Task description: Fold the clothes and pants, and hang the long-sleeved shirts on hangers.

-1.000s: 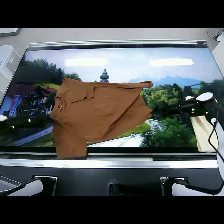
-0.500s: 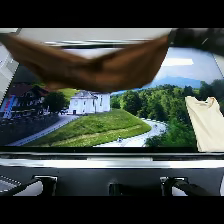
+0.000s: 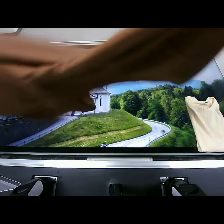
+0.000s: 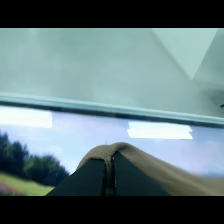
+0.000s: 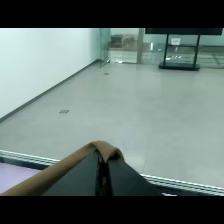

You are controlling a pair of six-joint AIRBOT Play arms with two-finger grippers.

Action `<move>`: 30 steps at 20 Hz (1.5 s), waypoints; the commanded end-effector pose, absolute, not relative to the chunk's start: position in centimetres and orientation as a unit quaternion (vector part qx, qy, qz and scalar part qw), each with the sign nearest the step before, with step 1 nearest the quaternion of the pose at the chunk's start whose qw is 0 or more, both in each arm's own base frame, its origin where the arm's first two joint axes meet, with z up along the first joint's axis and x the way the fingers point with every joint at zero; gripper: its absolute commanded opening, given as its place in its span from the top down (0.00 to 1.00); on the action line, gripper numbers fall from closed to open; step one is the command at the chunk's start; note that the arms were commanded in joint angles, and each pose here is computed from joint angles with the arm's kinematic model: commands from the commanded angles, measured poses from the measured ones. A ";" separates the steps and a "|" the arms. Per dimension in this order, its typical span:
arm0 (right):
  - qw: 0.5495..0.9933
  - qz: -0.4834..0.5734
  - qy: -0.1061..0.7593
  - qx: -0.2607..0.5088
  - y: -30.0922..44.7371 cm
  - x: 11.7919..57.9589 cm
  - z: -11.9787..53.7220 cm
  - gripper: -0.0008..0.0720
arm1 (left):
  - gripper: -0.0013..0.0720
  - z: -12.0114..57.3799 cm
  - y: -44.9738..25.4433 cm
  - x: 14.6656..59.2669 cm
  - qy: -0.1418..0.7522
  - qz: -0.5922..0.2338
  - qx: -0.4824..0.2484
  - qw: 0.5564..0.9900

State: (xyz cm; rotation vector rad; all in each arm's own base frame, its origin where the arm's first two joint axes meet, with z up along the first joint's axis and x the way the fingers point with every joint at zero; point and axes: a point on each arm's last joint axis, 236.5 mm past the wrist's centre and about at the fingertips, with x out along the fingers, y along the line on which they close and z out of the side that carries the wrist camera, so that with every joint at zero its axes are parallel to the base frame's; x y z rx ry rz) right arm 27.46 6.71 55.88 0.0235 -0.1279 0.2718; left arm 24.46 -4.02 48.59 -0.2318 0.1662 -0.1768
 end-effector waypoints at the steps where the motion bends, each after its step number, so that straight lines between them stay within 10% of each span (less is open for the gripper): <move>1: 0.993 0.115 -0.027 0.029 5.8 27.6 54.1 0.95 | 0.96 44.8 -2.9 24.7 0.147 -0.060 -0.136 0.978; 11: 0.924 0.101 0.355 0.104 9.3 53.6 22.2 0.95 | 0.96 17.3 1.4 52.8 0.410 -0.096 -0.174 0.890; 17: 0.887 0.064 0.446 0.103 8.9 61.7 2.2 0.95 | 0.96 -0.9 1.0 62.3 0.438 -0.065 -0.197 0.875; 30: 0.807 -0.008 0.585 0.081 6.0 55.1 -1.7 0.95 | 0.96 -2.6 3.7 56.0 0.544 -0.085 -0.207 0.809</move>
